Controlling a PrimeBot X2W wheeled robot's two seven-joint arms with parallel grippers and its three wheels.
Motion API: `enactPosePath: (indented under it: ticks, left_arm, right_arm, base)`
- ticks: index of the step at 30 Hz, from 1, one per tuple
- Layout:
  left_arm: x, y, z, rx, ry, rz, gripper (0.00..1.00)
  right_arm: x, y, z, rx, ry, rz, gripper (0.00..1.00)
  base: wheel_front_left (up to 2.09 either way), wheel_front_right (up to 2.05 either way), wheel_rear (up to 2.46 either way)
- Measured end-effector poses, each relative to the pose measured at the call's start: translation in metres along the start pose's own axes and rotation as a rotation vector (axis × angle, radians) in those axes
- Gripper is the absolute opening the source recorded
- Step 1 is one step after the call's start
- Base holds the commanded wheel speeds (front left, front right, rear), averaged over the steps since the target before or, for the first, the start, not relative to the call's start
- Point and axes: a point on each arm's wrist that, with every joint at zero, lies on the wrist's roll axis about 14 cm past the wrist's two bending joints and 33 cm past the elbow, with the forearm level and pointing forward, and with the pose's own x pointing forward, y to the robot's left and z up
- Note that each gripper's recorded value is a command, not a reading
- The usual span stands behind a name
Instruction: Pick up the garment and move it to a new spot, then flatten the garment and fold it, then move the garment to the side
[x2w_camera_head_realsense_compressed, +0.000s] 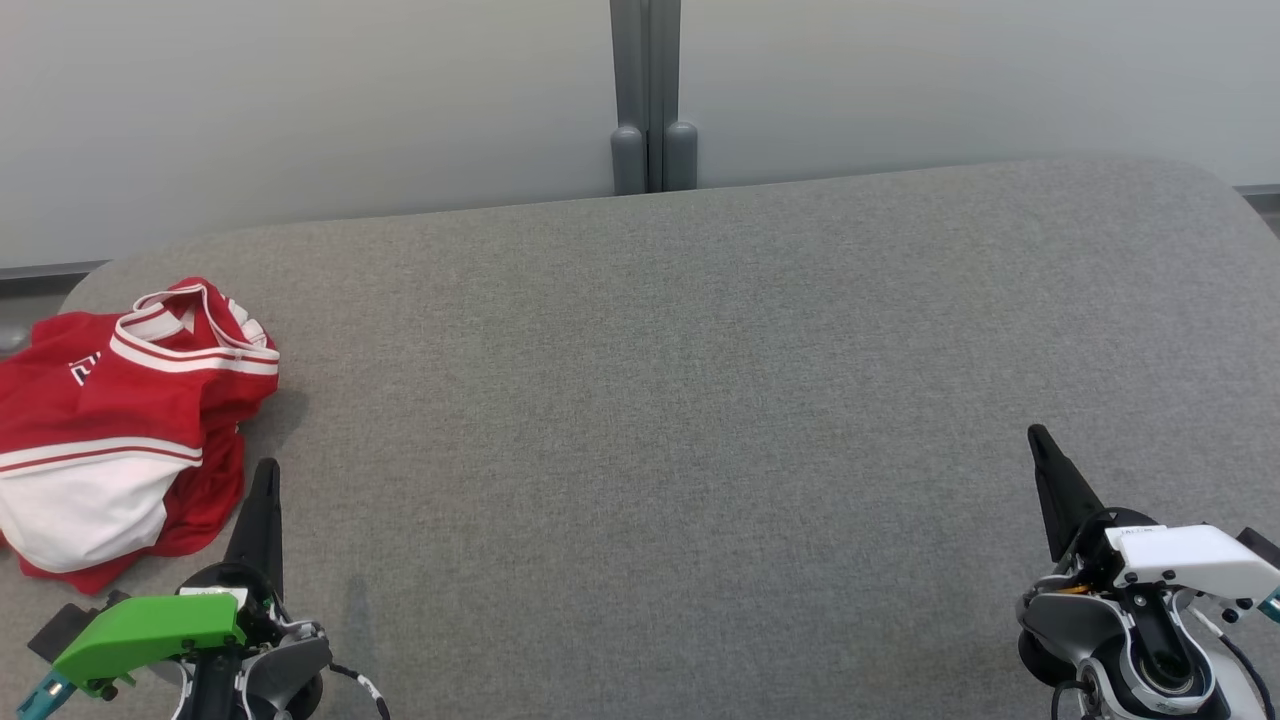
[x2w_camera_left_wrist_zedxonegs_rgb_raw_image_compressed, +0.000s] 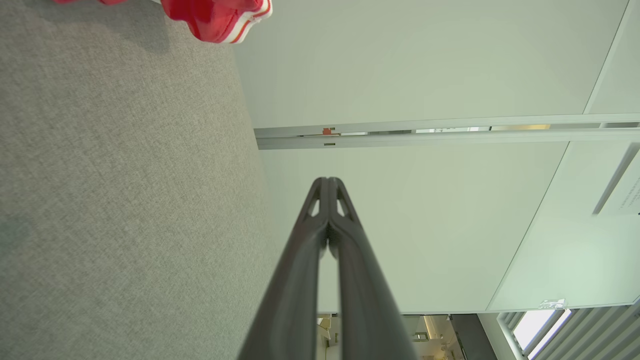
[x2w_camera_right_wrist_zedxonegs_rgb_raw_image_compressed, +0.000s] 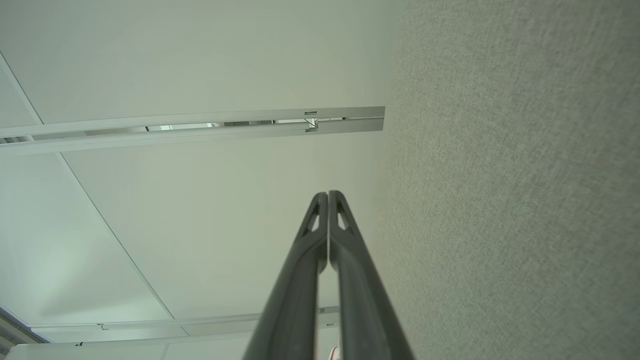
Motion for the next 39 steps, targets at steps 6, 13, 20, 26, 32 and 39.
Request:
enactPosePath:
  ticks: [6,13,20,26,32,39]
  left_arm:
    - [0.0,0.0,0.0,0.0,0.0,0.0,0.0]
    - [-0.013,0.031,-0.003,-0.014,-0.001,0.092,1.0]
    - [-0.015,0.032,-0.003,0.007,-0.019,0.097,1.0]
    - [-0.014,0.029,-0.002,0.088,-0.028,0.098,1.0]
    - [-0.016,0.031,-0.004,0.212,-0.024,0.115,1.0]
    - [-0.018,0.027,-0.007,0.376,-0.015,0.108,1.0]
  right_arm:
    - [0.0,0.0,0.0,0.0,0.0,0.0,0.0]
    - [-0.014,-0.031,-0.003,0.015,-0.002,-0.092,1.0]
    - [-0.014,-0.031,-0.007,-0.008,-0.005,-0.093,1.0]
    - [-0.013,-0.029,-0.008,-0.088,-0.009,-0.09,1.0]
    - [-0.011,-0.025,-0.01,-0.213,-0.007,-0.078,1.0]
    - [-0.009,-0.019,-0.01,-0.336,-0.009,-0.061,1.0]
  base:
    - [0.0,0.0,0.0]
    - [0.0,0.0,0.0]
    - [0.0,0.0,0.0]
    - [0.0,0.0,0.0]
    - [0.0,0.0,0.0]
    - [0.0,0.0,0.0]
